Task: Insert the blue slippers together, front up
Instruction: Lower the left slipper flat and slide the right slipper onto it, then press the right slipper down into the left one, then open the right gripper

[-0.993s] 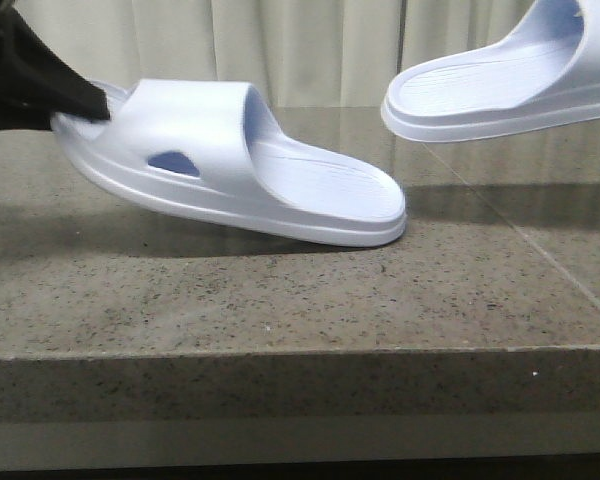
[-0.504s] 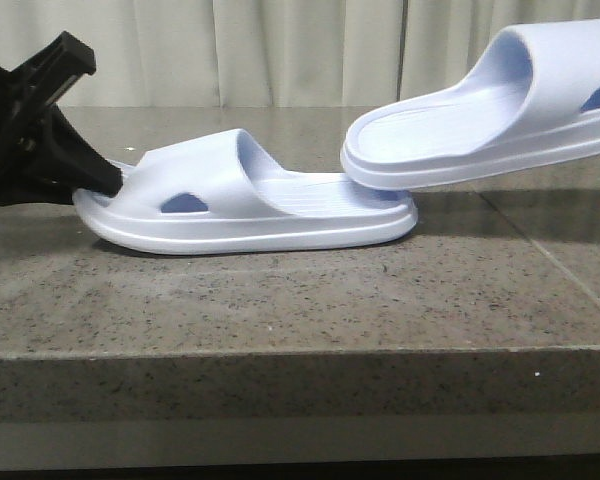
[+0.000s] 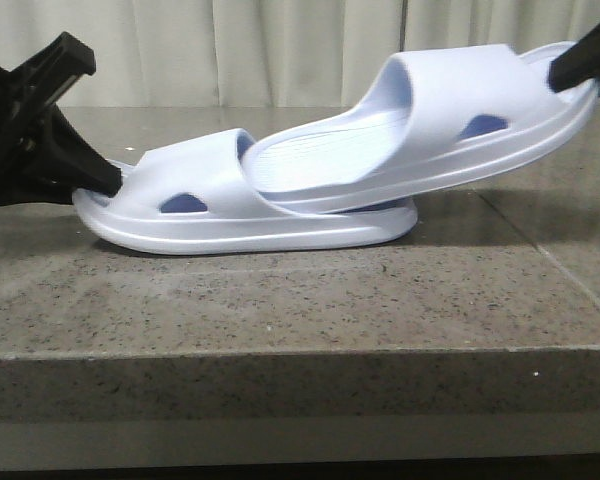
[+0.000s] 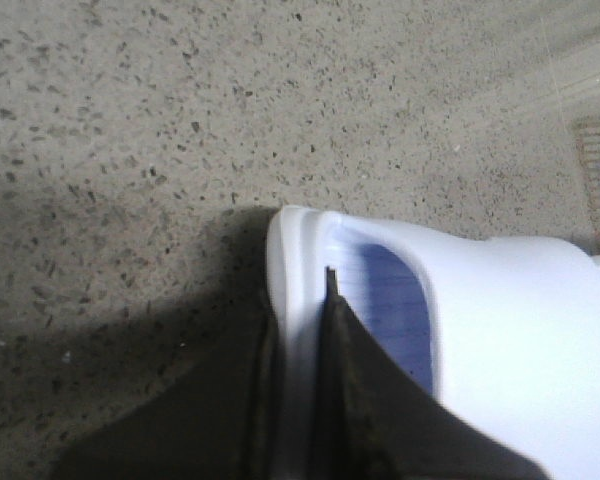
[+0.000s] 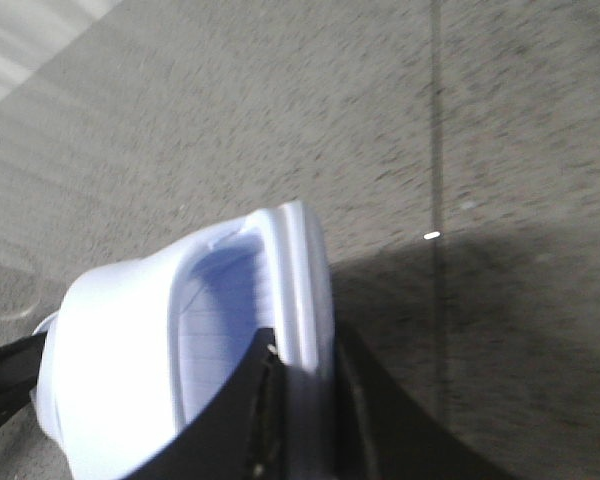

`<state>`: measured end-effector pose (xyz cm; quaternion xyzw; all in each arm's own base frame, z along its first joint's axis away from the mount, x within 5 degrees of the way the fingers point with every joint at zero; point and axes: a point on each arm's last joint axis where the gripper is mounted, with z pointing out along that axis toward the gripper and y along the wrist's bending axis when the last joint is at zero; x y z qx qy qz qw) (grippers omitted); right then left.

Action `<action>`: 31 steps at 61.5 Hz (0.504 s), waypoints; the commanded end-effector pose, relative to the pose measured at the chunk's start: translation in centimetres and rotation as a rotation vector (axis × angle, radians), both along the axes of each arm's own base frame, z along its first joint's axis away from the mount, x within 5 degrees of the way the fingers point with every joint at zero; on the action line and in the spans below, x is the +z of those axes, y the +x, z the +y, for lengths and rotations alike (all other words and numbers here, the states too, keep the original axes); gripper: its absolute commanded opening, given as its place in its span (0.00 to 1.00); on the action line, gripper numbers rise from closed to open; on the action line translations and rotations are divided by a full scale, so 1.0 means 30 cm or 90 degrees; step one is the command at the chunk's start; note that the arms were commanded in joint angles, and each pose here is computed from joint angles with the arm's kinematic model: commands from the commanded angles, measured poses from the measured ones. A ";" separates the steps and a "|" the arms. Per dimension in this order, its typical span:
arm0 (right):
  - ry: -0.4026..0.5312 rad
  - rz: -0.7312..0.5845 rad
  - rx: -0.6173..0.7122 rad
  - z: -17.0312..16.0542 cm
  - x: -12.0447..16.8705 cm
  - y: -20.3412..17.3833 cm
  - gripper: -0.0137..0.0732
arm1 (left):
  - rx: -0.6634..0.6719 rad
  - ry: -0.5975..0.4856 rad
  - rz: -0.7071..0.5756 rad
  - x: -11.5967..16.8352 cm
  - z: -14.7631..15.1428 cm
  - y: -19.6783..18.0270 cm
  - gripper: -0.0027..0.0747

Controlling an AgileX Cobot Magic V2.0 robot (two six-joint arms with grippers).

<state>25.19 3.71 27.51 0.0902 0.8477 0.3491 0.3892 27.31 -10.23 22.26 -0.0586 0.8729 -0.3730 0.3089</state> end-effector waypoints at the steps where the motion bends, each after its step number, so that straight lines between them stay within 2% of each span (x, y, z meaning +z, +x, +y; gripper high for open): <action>1: 0.025 -0.018 0.019 0.083 0.026 0.009 0.03 | -0.011 -0.025 -0.033 0.054 -0.014 0.001 0.01; 13: 0.044 0.042 0.086 0.273 -0.050 0.007 0.03 | -0.010 -0.026 -0.033 0.055 -0.014 0.001 0.01; 17: 0.028 0.051 0.112 0.328 -0.074 -0.005 0.03 | -0.007 -0.030 -0.032 0.056 -0.015 0.002 0.01; 31: 0.006 0.064 0.121 0.368 -0.106 -0.010 0.03 | -0.006 -0.031 -0.032 0.056 -0.015 0.002 0.01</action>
